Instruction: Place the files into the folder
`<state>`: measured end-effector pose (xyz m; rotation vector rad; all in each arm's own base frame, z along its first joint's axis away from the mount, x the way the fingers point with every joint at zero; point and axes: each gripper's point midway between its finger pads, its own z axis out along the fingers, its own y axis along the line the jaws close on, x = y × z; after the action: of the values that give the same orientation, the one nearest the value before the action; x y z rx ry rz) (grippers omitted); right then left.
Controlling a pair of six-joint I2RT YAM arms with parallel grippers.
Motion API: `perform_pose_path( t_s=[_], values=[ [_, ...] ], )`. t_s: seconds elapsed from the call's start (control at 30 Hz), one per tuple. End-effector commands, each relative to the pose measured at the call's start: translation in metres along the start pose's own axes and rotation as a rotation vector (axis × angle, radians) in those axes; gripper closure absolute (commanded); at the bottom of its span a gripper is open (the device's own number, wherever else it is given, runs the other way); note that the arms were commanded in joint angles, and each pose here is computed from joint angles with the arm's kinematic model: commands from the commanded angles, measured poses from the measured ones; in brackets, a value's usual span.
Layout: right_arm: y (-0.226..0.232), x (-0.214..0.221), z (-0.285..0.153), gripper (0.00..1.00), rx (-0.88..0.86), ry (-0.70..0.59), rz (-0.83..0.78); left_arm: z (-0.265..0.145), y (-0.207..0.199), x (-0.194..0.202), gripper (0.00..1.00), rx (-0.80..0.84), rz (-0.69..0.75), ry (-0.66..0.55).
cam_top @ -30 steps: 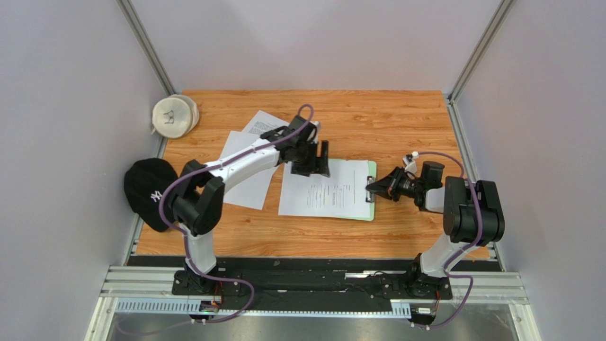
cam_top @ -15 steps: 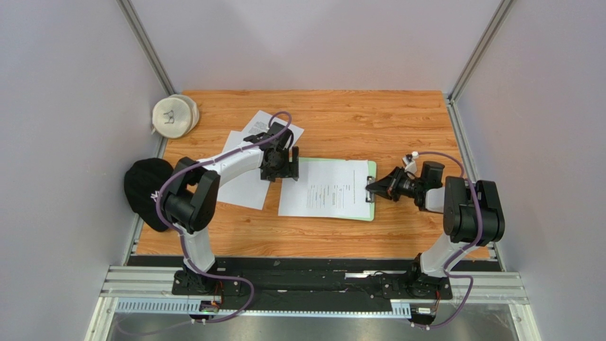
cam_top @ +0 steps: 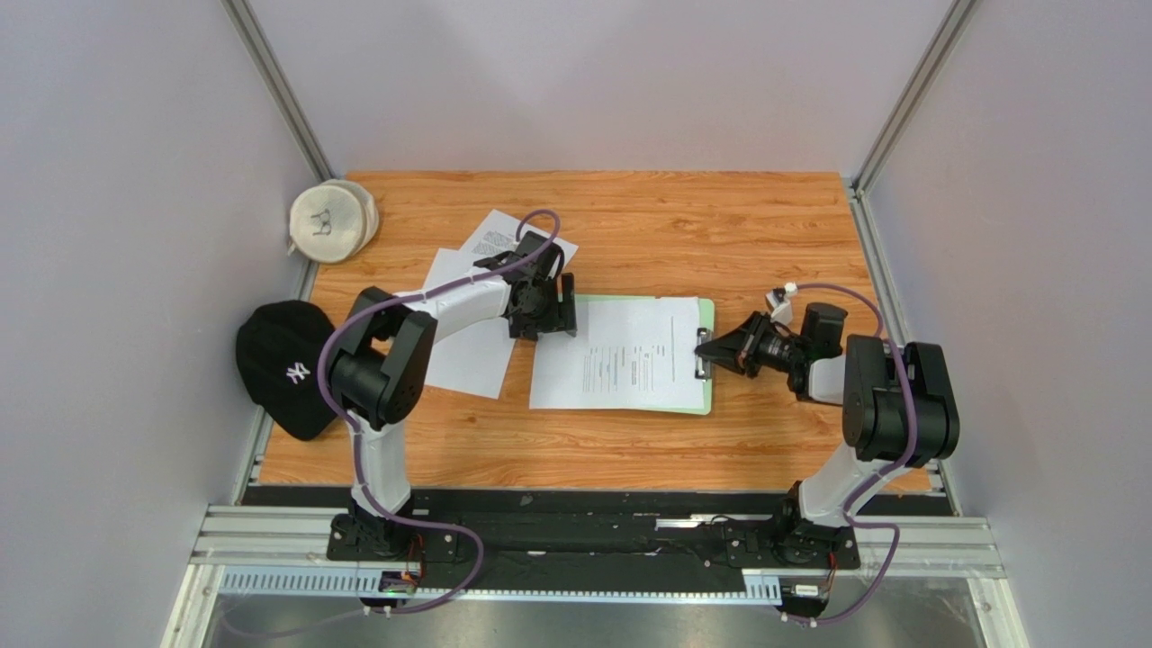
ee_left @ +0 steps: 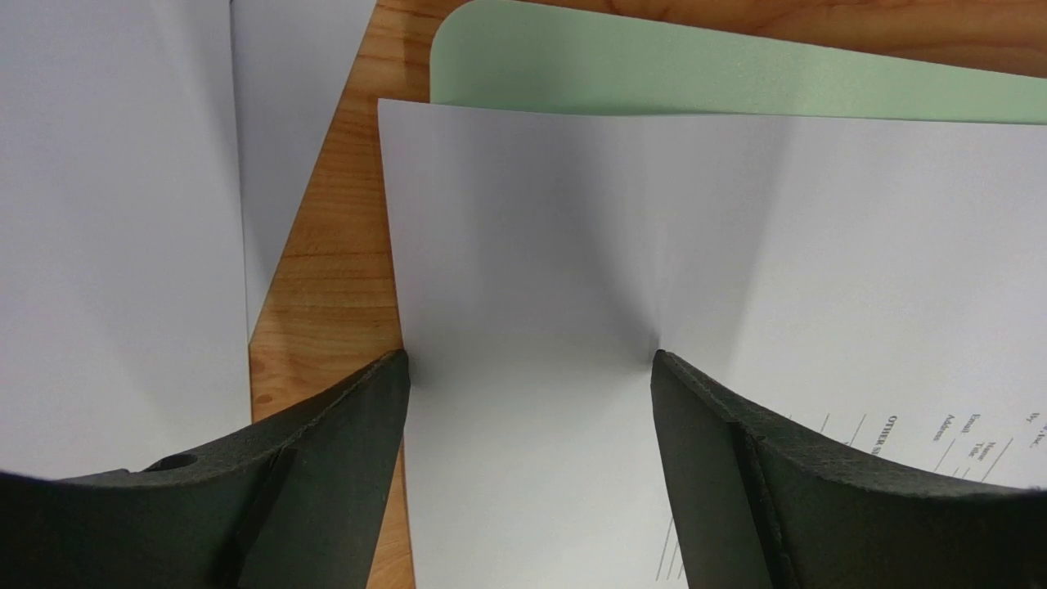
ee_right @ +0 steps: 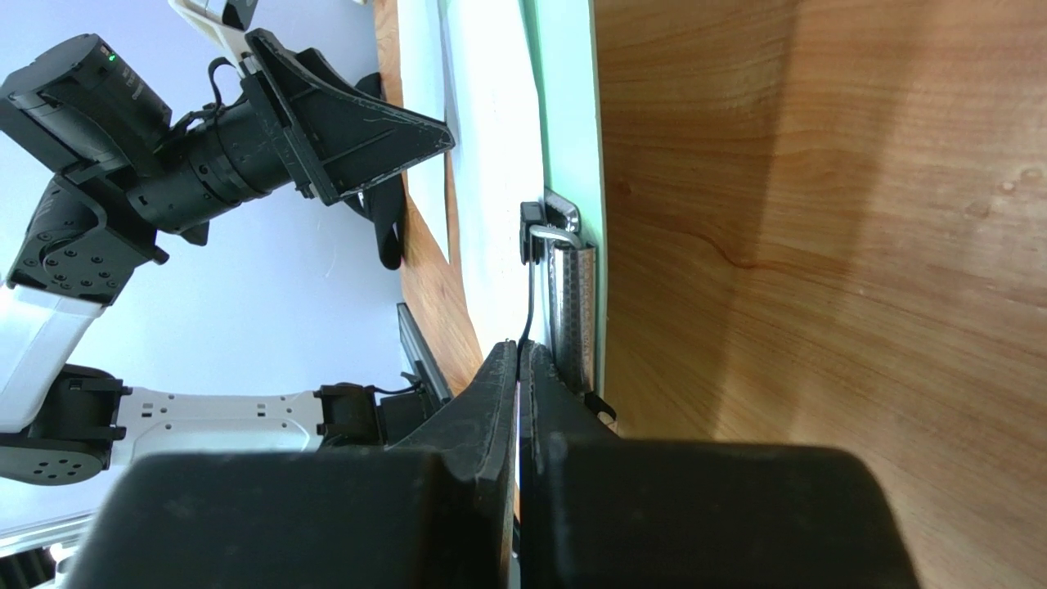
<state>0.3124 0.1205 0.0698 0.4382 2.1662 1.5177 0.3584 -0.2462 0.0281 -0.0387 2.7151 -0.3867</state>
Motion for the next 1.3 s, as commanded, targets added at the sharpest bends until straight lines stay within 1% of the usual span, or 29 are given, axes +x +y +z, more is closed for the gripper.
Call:
perform_pose_path(
  t_s=[0.0, 0.2, 0.37, 0.6, 0.7, 0.77, 0.87, 1.03, 1.17, 1.27],
  values=[
    [0.015, -0.004, -0.001, 1.0, -0.06, 0.006, -0.05, 0.024, -0.003, 0.027, 0.19, 0.023, -0.034, 0.093],
    [0.012, -0.001, 0.002, 1.0, -0.046, 0.023, -0.054, 0.015, -0.017, 0.019, 0.2, 0.051, -0.014, 0.065],
    [0.009, 0.002, 0.003, 1.0, -0.035, 0.03, -0.054, 0.013, -0.018, 0.019, 0.2, 0.051, -0.011, 0.058],
    [0.004, 0.006, 0.006, 1.0, 0.003, 0.047, -0.07, 0.011, -0.037, 0.027, 0.21, 0.075, 0.037, 0.062],
    [0.002, 0.006, 0.005, 1.0, 0.019, 0.047, -0.061, 0.011, -0.037, 0.033, 0.22, 0.047, 0.063, 0.066],
    [0.001, 0.004, 0.005, 1.0, 0.024, 0.042, -0.072, 0.007, -0.031, 0.031, 0.21, 0.015, 0.076, 0.044],
    [-0.002, 0.002, 0.003, 1.0, 0.037, 0.032, -0.066, -0.007, -0.032, 0.025, 0.21, 0.014, 0.099, 0.024],
    [-0.015, -0.001, -0.003, 1.0, 0.104, 0.016, -0.058, -0.037, -0.023, 0.006, 0.18, -0.042, 0.136, -0.057],
    [-0.012, -0.002, -0.004, 1.0, 0.1, 0.016, -0.07, -0.057, -0.033, -0.005, 0.17, -0.015, 0.135, -0.092],
    [-0.011, -0.002, -0.004, 1.0, 0.096, 0.018, -0.069, -0.064, -0.042, -0.009, 0.16, 0.013, 0.114, -0.102]
  ],
)
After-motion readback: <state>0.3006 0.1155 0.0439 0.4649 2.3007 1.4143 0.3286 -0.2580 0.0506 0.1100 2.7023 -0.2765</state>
